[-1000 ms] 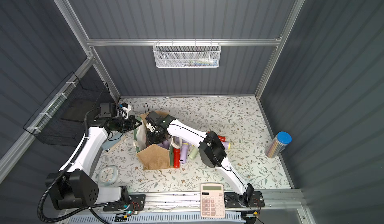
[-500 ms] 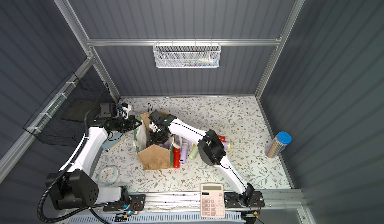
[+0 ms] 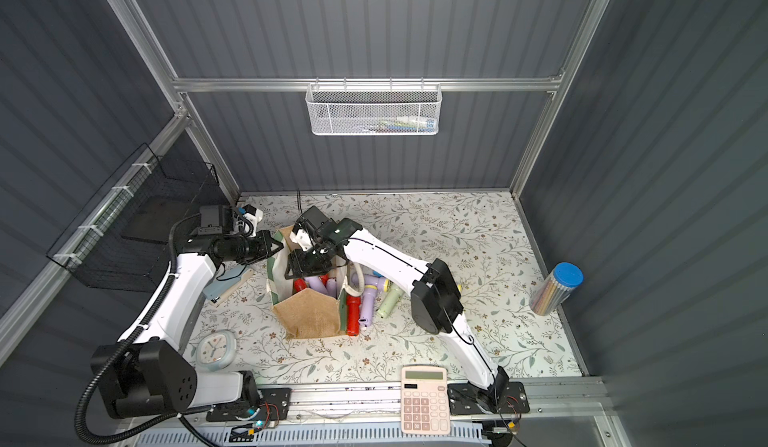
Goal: Put the flashlights into the tote bags
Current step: Place the flashlight in the canvas bag, then pick up the flashlight from the center of the board.
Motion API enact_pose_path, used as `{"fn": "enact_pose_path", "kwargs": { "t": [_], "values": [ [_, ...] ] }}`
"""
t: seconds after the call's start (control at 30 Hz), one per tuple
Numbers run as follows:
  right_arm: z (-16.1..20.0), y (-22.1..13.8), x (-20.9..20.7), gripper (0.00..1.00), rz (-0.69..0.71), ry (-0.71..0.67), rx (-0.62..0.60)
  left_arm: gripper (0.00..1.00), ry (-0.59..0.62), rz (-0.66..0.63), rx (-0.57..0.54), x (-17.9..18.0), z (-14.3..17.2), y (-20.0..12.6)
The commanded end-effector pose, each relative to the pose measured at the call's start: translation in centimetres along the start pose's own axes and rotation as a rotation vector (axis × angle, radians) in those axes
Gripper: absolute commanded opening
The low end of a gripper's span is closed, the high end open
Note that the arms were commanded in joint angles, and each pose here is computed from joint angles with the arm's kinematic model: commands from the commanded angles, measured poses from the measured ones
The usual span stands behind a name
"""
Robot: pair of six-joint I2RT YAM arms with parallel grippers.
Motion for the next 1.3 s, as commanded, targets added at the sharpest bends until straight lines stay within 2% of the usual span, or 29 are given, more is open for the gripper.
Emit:
{"fn": "enact_pose_path", "kwargs": {
  "t": [0.0, 0.33, 0.5, 0.7, 0.83, 1.03, 1.13, 1.27],
  "values": [
    [-1.3, -2.3, 1.8, 0.59, -0.037, -0.117, -0.077, 0.08, 0.002, 0.006, 0.007, 0.0, 0.3, -0.2],
    [-2.8, -8.5, 2.7, 0.59, 0.004, -0.195, -0.227, 0.08, 0.010, 0.022, 0.006, -0.2, 0.4, -0.2],
    [-2.0, -13.1, 1.3, 0.59, 0.074, -0.166, -0.332, 0.08, 0.014, 0.024, 0.000, -0.2, 0.3, -0.2],
    [1.0, -18.3, -3.6, 0.60, 0.218, -0.003, -0.459, 0.09, 0.010, 0.023, 0.004, -0.2, 0.2, -0.1],
    [4.5, -20.0, -7.3, 0.61, 0.299, 0.137, -0.480, 0.08, 0.008, 0.018, 0.005, -0.1, 0.2, -0.1],
    [9.4, -20.8, -10.9, 0.61, 0.394, 0.297, -0.466, 0.08, 0.006, 0.015, 0.008, 0.0, 0.2, 0.0],
    [10.8, -21.2, -11.5, 0.62, 0.421, 0.335, -0.484, 0.07, 0.005, 0.024, 0.014, -0.1, 0.1, 0.2],
    [12.7, -19.8, -12.4, 0.62, 0.409, 0.413, -0.434, 0.06, 0.003, 0.040, 0.025, -0.4, 0.0, 0.3]
  ]
}}
Point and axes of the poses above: each gripper's point midway between its finger pads, its own y axis out along the fingers, its own x axis along the line the jaws close on, z = x × y, the point moved 3 cm from there along -y, back along the fingers, and after that the axes turned 6 degrees about -y, right-handed, at the moved point
